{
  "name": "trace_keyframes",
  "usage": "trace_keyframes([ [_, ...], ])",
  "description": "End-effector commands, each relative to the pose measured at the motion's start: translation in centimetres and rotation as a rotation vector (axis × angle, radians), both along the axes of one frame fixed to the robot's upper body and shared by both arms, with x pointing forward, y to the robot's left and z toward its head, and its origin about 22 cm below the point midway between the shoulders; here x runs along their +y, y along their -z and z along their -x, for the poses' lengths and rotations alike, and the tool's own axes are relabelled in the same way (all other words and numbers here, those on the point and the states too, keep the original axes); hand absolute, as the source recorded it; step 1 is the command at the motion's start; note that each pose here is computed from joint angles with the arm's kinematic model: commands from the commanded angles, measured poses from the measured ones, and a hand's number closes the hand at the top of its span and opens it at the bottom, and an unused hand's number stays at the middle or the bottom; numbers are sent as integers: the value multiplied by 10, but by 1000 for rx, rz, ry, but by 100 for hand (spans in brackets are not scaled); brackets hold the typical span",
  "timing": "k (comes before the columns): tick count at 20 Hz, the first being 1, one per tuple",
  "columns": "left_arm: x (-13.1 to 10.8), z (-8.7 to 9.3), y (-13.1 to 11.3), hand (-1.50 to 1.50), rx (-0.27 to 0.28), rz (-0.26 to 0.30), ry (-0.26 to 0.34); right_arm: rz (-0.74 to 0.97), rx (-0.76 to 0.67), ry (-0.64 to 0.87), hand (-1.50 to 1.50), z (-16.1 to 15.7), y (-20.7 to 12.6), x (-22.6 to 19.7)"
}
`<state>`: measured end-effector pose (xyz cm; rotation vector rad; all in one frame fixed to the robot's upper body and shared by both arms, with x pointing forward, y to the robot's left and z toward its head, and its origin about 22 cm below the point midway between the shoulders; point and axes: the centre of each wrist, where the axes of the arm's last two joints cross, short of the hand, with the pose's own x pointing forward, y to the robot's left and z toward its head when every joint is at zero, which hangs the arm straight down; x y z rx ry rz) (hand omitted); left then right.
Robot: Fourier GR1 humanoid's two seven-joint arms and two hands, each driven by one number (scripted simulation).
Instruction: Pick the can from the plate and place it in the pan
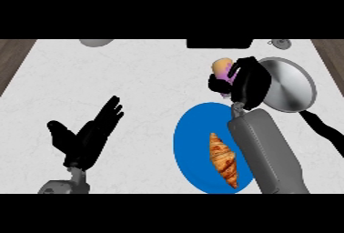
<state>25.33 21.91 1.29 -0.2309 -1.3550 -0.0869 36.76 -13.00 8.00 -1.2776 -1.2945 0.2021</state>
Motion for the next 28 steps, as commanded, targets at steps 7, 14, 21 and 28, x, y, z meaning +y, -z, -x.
trace_keyframes([
  [7,-9,1,0,0,-6,-2,11,109,-72,170,150,-40,26,-105],
  [14,-4,-3,-4,0,-12,-9,14,140,-187,341,150,-37,52,-162],
  [21,-16,-2,0,0,-17,7,49,155,-203,389,150,-29,48,-224],
  [28,-13,-10,-6,0,-35,-5,61,50,97,447,-150,-5,63,-272],
])
